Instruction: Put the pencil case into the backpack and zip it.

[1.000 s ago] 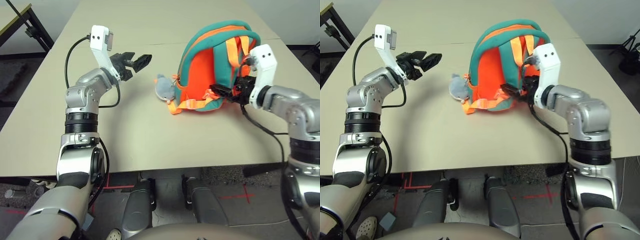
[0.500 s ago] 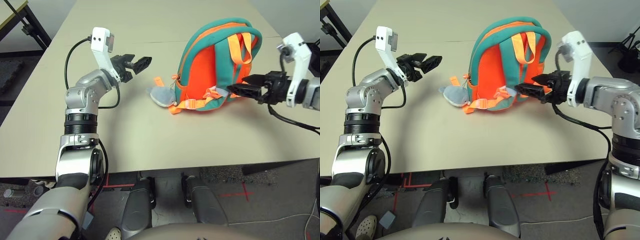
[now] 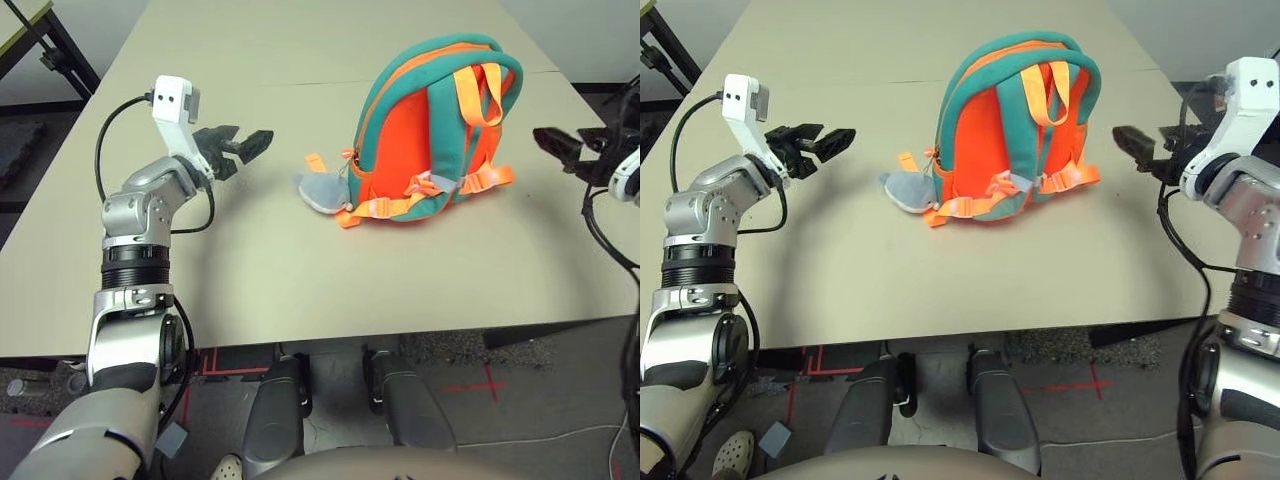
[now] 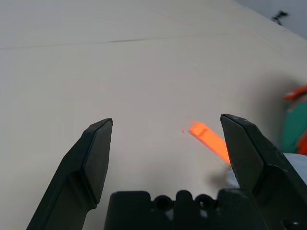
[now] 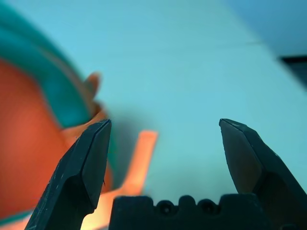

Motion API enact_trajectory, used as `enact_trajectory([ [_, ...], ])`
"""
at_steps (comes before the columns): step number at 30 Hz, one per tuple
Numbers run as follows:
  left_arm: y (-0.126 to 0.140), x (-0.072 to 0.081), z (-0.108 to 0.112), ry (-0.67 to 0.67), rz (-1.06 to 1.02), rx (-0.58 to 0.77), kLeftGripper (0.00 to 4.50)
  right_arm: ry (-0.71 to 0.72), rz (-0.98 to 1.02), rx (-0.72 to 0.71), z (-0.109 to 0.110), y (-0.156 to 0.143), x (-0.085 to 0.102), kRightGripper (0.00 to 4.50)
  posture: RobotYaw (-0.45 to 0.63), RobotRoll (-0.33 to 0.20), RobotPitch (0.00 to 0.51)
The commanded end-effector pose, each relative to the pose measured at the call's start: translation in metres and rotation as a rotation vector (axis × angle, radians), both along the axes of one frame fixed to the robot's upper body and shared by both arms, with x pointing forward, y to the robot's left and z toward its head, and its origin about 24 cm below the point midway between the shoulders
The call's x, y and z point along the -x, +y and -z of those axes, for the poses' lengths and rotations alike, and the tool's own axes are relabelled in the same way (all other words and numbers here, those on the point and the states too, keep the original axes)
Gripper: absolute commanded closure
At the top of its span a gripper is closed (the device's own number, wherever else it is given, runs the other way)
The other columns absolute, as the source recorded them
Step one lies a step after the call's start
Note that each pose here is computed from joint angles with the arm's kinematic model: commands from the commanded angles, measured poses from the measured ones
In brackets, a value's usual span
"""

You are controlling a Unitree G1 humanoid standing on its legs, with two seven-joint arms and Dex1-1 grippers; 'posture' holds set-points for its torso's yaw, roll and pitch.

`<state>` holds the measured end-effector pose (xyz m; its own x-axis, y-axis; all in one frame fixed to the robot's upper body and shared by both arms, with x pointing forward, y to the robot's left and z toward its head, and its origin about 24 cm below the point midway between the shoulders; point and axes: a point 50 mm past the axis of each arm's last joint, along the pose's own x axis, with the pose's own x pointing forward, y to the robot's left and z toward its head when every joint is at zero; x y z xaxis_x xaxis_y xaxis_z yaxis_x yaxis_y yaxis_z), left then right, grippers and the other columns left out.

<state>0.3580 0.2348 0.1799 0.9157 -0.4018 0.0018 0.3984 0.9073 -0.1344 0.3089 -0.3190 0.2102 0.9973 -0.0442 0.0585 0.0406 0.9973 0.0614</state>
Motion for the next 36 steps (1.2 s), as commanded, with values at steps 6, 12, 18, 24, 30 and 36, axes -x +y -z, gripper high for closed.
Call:
enact_trajectory([
  [6, 0.038, 0.012, 0.014, -0.044, -0.172, -0.049, 0.00, -0.127, 0.171, -0.019, 0.022, -0.014, 0.010, 0.05, -0.14, 0.000, 0.196],
  [12, 0.050, 0.016, 0.028, -0.040, -0.230, -0.046, 0.00, -0.113, 0.173, 0.033, 0.048, -0.018, 0.021, 0.05, -0.14, 0.000, 0.198],
  [18, 0.058, 0.020, 0.040, -0.024, -0.256, -0.047, 0.00, -0.082, 0.157, 0.050, 0.067, -0.022, 0.031, 0.05, -0.14, 0.000, 0.200],
  [24, 0.066, 0.024, 0.051, -0.009, -0.299, -0.053, 0.00, -0.067, 0.154, 0.046, 0.078, -0.023, 0.036, 0.05, -0.13, 0.000, 0.209],
  [30, 0.075, 0.028, 0.056, -0.005, -0.352, -0.059, 0.00, -0.065, 0.135, 0.041, 0.082, -0.018, 0.031, 0.05, -0.12, 0.000, 0.224],
  [36, 0.084, 0.034, 0.059, -0.003, -0.388, -0.061, 0.00, -0.068, 0.127, 0.039, 0.082, -0.013, 0.026, 0.05, -0.10, 0.000, 0.238],
])
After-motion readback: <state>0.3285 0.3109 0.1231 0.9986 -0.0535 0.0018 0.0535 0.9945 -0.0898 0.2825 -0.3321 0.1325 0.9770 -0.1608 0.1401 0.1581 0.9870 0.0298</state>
